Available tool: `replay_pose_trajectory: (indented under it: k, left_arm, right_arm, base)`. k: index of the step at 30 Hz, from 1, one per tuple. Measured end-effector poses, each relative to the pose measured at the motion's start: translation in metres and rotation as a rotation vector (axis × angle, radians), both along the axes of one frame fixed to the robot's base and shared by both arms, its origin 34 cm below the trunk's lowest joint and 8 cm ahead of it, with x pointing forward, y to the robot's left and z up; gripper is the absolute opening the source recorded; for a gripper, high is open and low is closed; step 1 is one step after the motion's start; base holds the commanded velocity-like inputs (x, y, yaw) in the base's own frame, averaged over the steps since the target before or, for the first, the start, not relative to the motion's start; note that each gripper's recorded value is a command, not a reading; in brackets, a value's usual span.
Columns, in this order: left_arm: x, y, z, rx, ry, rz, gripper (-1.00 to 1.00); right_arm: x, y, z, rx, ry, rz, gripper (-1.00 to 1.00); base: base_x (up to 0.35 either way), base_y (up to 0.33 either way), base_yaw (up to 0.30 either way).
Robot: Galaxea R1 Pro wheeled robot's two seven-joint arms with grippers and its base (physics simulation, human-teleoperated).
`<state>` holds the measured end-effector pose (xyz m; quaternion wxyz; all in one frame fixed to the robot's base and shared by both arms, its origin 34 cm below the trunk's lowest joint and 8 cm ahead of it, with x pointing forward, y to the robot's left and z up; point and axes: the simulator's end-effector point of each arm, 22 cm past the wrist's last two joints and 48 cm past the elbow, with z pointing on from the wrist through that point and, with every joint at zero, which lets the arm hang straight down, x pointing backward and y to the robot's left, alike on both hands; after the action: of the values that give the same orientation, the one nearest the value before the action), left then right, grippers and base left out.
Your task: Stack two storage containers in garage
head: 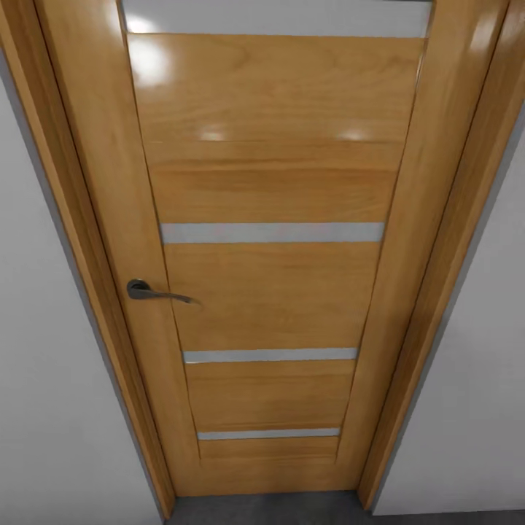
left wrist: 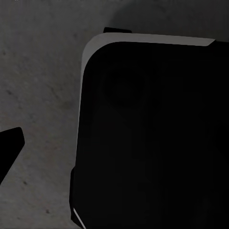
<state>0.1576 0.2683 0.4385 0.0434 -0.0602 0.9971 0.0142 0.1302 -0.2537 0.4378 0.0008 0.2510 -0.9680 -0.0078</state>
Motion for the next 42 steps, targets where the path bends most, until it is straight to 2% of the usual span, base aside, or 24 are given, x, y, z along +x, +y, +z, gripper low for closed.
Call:
replay_pose_trajectory:
  k: [42]
  left_arm:
    - [0.0,0.0001,0.0,0.001,0.0,0.0,1.0]
  right_arm:
    - [0.0,0.0019,0.0,0.002,0.0,0.001,1.0]
  base:
    - [0.0,-0.03,0.0]
